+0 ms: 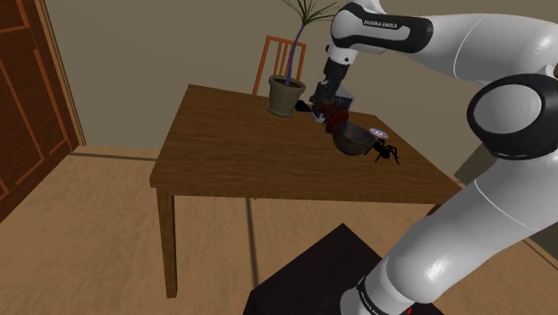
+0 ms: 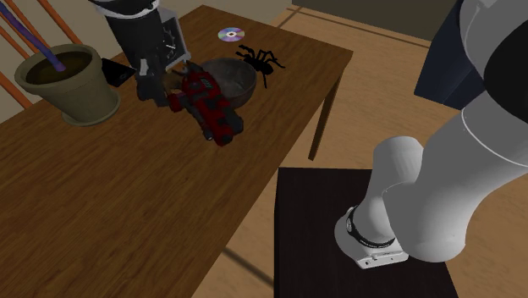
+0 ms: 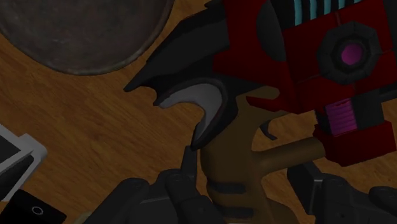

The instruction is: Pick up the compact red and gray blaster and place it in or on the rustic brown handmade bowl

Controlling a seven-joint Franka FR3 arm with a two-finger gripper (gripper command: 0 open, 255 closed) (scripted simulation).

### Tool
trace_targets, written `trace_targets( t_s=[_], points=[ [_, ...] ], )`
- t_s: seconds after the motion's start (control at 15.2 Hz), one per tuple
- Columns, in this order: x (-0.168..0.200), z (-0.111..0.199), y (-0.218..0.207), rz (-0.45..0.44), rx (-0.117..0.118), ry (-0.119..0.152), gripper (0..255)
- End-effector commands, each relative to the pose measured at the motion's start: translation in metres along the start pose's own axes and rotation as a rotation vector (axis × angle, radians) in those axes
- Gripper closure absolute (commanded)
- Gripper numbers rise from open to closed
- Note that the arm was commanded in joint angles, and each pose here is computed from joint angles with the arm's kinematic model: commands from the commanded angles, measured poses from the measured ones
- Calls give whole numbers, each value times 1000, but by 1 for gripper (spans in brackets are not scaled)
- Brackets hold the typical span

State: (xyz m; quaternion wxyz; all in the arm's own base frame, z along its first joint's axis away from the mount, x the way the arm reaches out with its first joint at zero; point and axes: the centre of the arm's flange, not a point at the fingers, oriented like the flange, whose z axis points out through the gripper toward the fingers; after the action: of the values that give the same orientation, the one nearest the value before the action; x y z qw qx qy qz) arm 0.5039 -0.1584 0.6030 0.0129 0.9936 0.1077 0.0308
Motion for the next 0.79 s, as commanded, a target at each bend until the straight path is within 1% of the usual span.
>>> trace_targets(
  t_s=[0.0, 0.73],
  points=[
    [-9, 0, 23, 0, 0, 1, 255],
    [-60, 6, 159, 0, 0, 1, 255]
  ],
)
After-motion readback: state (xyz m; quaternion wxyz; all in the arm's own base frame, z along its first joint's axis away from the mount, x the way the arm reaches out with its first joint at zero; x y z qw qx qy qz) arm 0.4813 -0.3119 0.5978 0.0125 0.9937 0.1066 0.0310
